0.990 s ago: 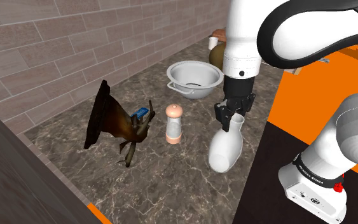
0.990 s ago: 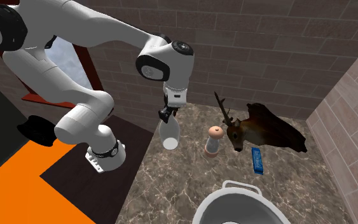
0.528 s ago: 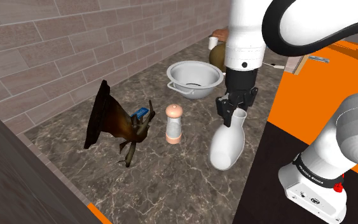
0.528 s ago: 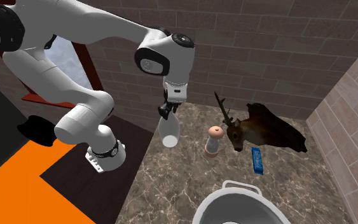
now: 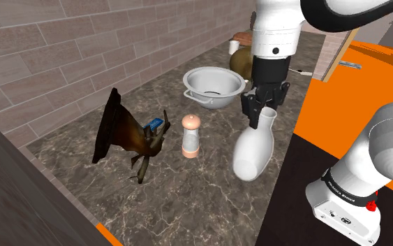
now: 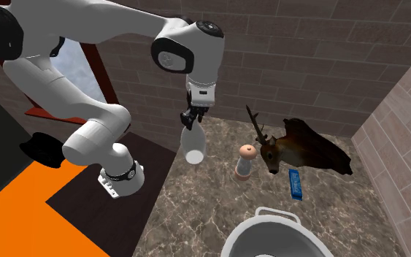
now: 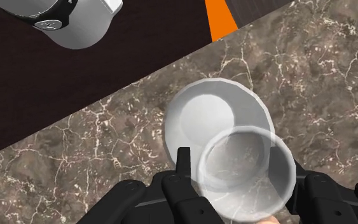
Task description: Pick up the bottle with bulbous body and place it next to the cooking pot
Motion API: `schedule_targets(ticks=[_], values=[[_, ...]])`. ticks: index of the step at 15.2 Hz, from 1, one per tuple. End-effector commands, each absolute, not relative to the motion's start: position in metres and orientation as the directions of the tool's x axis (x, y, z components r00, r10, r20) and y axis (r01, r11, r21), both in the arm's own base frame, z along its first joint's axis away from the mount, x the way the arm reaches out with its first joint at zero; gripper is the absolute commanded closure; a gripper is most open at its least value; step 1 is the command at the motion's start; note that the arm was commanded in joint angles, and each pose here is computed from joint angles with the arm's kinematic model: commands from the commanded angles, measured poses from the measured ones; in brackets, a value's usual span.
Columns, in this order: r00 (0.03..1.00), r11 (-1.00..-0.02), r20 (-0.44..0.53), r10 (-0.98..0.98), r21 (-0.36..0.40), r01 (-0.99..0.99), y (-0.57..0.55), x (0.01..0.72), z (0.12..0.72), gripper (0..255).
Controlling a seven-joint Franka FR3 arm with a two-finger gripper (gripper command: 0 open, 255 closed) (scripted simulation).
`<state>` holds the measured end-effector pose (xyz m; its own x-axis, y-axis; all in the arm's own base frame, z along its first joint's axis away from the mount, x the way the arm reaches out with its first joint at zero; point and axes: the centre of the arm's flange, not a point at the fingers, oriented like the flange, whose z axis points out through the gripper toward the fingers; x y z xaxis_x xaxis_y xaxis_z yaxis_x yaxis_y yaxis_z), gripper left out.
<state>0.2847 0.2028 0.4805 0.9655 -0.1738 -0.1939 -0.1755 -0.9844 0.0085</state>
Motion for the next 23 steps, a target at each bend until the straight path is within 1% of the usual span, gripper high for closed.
schedule_targets(ticks=[1, 23], values=[[0.965, -0.984, -0.194, -0.174, 0.009, -0.175, 0.203, 0.285, 0.493, 255], [0.965, -0.984, -0.194, -0.174, 0.009, -0.175, 0.203, 0.285, 0.609, 255]])
